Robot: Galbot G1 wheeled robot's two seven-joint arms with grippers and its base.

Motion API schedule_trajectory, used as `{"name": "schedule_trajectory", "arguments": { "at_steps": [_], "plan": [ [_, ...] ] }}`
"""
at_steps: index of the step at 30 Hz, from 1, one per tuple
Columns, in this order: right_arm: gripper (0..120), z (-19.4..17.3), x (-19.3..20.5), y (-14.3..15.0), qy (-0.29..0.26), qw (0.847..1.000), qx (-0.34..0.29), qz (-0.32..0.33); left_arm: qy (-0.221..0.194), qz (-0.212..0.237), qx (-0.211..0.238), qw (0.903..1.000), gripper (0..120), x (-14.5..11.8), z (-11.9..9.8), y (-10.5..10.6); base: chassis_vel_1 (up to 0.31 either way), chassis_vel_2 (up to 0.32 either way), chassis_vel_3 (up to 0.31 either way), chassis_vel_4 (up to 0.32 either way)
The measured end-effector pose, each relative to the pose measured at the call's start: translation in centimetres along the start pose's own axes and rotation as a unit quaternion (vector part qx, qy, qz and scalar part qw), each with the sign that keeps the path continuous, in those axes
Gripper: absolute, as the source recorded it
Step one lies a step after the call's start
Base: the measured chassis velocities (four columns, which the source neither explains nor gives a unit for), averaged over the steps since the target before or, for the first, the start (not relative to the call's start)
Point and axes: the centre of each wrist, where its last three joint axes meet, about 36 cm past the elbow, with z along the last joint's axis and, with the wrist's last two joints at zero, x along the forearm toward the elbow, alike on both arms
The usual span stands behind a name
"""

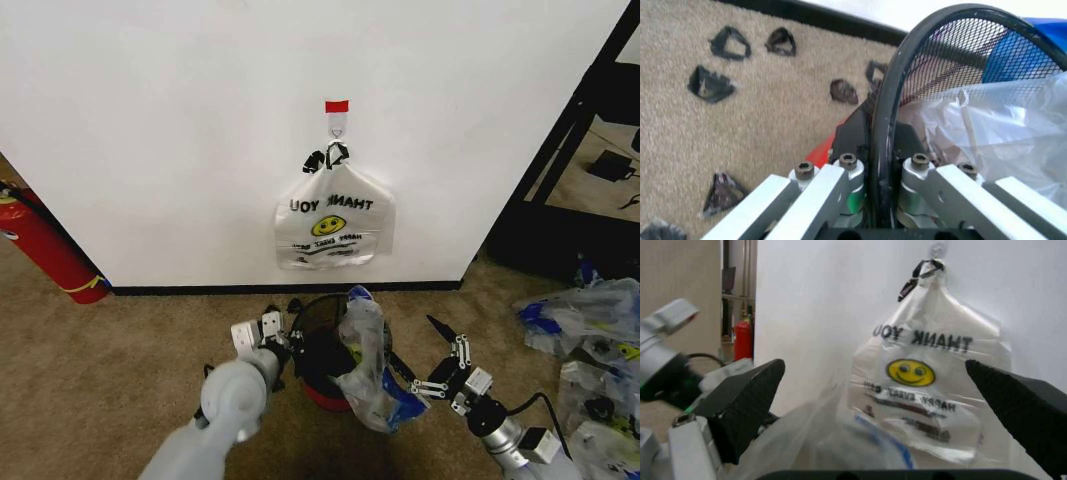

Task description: Pick up the garbage bag from the wall and place it over the trash bin.

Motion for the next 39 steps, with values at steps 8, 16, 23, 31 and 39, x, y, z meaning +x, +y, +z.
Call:
{"name": "schedule_trajectory", "arguments": {
  "at_steps": [8, 16, 23, 31, 39],
  "plan": [
    [100, 0.0, 0.0, 0.2, -0.002, 1.000, 0.002, -0.010, -0.004, 0.000, -0.009, 1.0000, 27, 0.2, 1.3, -0.1, 0.000, 0.000, 0.000, 0.000],
    [100, 0.5, 0.6, 0.3, -0.003, 1.000, 0.003, -0.014, -0.065, 0.001, -0.057, 0.9962, 56, 0.9, -1.6, 1.0, 0.000, 0.000, 0.000, 0.000],
    [100, 1.4, 2.3, -0.1, 0.017, 1.000, 0.009, 0.002, -0.123, 0.062, -0.148, 0.9795, 84, 6.6, -2.0, -0.5, 0.000, 0.000, 0.000, 0.000],
    [100, 0.5, 1.5, 1.0, 0.115, 0.973, 0.061, 0.190, -0.033, 0.125, -0.230, 0.9645, 100, 10.6, -0.8, -2.4, 0.000, 0.000, 0.000, 0.000],
    [100, 0.6, 1.6, 2.0, 0.132, 0.969, 0.068, 0.196, -0.016, 0.148, -0.269, 0.9516, 100, 8.3, -3.6, -4.0, 0.000, 0.000, 0.000, 0.000]
  ]
}}
